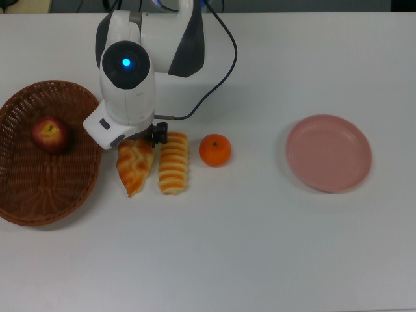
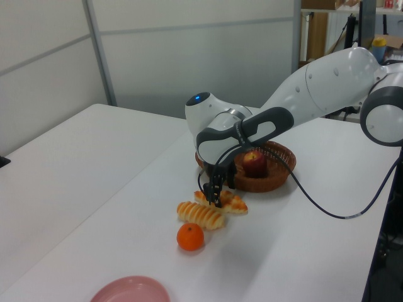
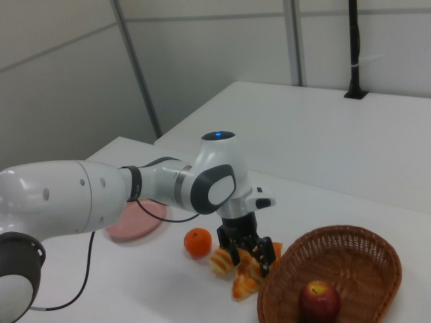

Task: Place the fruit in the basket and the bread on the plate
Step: 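Lower the gripper onto the croissant-shaped bread and grasp it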

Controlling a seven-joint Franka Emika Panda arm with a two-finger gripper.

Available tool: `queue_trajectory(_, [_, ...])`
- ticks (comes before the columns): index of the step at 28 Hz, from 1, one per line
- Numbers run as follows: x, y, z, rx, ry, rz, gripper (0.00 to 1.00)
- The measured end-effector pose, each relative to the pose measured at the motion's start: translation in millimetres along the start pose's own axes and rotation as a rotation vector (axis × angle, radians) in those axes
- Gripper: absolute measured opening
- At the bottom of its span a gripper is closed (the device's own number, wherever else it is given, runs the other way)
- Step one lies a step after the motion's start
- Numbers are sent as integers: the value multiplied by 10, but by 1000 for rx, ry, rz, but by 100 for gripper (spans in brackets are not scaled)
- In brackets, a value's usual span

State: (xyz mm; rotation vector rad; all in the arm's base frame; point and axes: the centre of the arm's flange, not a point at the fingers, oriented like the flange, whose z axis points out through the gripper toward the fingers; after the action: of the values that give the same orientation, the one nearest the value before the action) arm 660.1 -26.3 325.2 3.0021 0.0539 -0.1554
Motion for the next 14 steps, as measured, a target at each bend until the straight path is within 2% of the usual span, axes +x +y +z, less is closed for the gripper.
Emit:
queue_trajectory(1, [-8, -5, 18, 0, -4, -1, 94])
queue_trajectory(2, [-20, -17, 47, 0, -10, -3, 89])
queue_trajectory(4, [-31, -37, 75, 0, -16, -6, 84])
queue_trajectory(7, [-35, -58, 83, -1, -18, -10, 80])
queue_trajectory(12, [-30, -57, 57, -2, -13, -10, 58])
queue_trajectory(14, [-30, -54, 35, -2, -10, -10, 53])
